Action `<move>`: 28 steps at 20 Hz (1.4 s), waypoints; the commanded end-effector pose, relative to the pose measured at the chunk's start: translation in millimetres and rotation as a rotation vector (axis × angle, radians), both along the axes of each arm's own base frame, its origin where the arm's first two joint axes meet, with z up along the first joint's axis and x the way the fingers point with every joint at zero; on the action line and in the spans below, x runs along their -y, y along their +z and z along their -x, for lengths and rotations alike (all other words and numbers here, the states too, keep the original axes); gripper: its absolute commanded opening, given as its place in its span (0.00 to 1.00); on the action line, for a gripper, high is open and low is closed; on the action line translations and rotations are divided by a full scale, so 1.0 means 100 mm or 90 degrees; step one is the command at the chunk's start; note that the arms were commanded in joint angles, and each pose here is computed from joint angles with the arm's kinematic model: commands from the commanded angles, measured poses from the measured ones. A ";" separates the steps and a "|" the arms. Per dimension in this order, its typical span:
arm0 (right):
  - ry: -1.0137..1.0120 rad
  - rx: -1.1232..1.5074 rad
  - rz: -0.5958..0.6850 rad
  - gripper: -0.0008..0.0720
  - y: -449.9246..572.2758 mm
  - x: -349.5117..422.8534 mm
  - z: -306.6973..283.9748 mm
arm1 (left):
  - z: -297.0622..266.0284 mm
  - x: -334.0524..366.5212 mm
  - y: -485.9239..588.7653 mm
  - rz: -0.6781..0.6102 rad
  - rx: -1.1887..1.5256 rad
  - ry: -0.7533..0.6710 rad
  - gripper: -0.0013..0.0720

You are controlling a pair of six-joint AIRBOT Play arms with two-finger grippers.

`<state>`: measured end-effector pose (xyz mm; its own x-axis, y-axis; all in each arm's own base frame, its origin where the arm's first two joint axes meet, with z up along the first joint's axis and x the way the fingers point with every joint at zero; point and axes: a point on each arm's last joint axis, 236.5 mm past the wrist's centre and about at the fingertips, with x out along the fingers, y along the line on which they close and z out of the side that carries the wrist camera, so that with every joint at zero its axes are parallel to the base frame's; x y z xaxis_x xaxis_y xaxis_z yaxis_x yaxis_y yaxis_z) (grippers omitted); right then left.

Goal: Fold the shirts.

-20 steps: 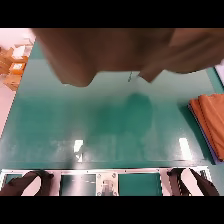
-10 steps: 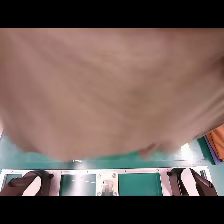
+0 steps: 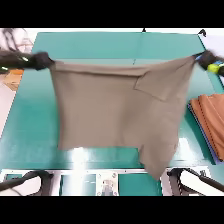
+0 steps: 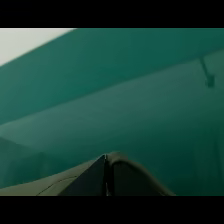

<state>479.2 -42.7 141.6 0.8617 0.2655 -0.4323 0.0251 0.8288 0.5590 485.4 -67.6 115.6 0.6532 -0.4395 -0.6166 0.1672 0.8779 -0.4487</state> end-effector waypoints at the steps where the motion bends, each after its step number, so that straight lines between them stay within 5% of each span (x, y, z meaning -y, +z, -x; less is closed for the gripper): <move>1: -0.016 -0.123 -0.063 0.04 -1.16 0.04 -0.40 | -0.39 0.01 -1.00 0.069 -0.079 0.040 0.06; 11: 0.054 -0.107 -0.133 0.04 -1.00 0.13 -1.00 | -1.06 -0.01 -0.78 0.113 -0.024 0.058 0.05; 23: 0.118 -0.307 -0.015 0.03 -1.58 0.21 0.29 | 0.00 -0.07 -1.34 0.032 -0.299 -0.103 0.06; 28: 0.127 -0.374 -0.031 0.04 -1.95 0.10 0.62 | 0.34 -0.04 -1.65 0.041 -0.381 -0.113 0.05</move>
<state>440.1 -56.2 -32.5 0.4774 0.4299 -0.7664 0.1638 0.8134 0.5582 475.8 -63.9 -31.1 0.2044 -0.5585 -0.8039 0.0437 0.8257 -0.5625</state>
